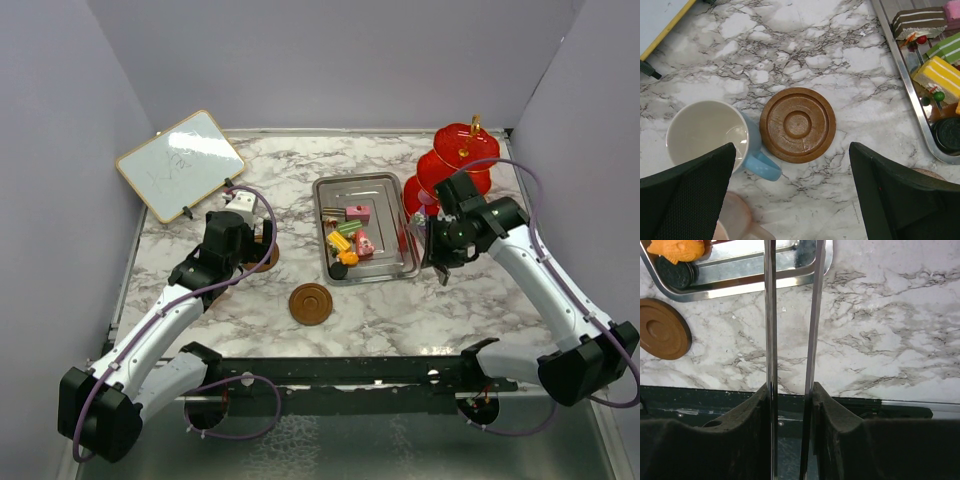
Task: Serve the afternoon tea
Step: Place the desert on the desert table.
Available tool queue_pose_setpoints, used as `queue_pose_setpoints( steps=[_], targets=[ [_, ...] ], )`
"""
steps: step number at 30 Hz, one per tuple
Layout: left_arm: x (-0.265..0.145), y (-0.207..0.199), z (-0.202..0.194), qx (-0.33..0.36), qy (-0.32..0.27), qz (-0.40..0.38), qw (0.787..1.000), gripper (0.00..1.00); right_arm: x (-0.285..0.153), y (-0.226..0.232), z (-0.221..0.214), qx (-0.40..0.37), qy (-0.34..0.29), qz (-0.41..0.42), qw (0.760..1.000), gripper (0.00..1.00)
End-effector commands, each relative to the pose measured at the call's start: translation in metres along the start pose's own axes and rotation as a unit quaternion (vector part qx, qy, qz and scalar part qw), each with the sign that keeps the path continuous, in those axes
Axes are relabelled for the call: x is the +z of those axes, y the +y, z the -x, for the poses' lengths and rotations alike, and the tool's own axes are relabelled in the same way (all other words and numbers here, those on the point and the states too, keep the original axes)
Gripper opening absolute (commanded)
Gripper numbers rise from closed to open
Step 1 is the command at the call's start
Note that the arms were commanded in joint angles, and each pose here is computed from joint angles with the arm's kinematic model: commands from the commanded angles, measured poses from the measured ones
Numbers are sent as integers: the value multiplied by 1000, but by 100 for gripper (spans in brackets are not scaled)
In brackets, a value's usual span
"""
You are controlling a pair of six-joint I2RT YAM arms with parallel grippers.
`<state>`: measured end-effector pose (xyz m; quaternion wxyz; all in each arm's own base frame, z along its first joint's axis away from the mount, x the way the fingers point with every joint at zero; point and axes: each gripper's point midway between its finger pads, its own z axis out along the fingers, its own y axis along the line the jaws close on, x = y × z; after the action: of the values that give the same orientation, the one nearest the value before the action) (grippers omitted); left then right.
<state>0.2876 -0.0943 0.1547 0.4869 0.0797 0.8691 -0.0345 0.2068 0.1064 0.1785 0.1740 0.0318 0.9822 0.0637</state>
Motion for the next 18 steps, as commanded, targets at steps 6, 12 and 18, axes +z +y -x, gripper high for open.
queue_pose_setpoints(
  steps=[6,12,18],
  targets=[
    [-7,-3,15,-7,-20,-12,1000,99,7,-19,24,23,-37,-4,999,25],
    [-7,-3,15,-7,-20,-11,1000,99,19,-36,32,34,-40,-11,999,25],
    [-7,-2,15,-7,-20,-10,1000,99,36,-47,34,44,-35,-4,998,25]
  ],
)
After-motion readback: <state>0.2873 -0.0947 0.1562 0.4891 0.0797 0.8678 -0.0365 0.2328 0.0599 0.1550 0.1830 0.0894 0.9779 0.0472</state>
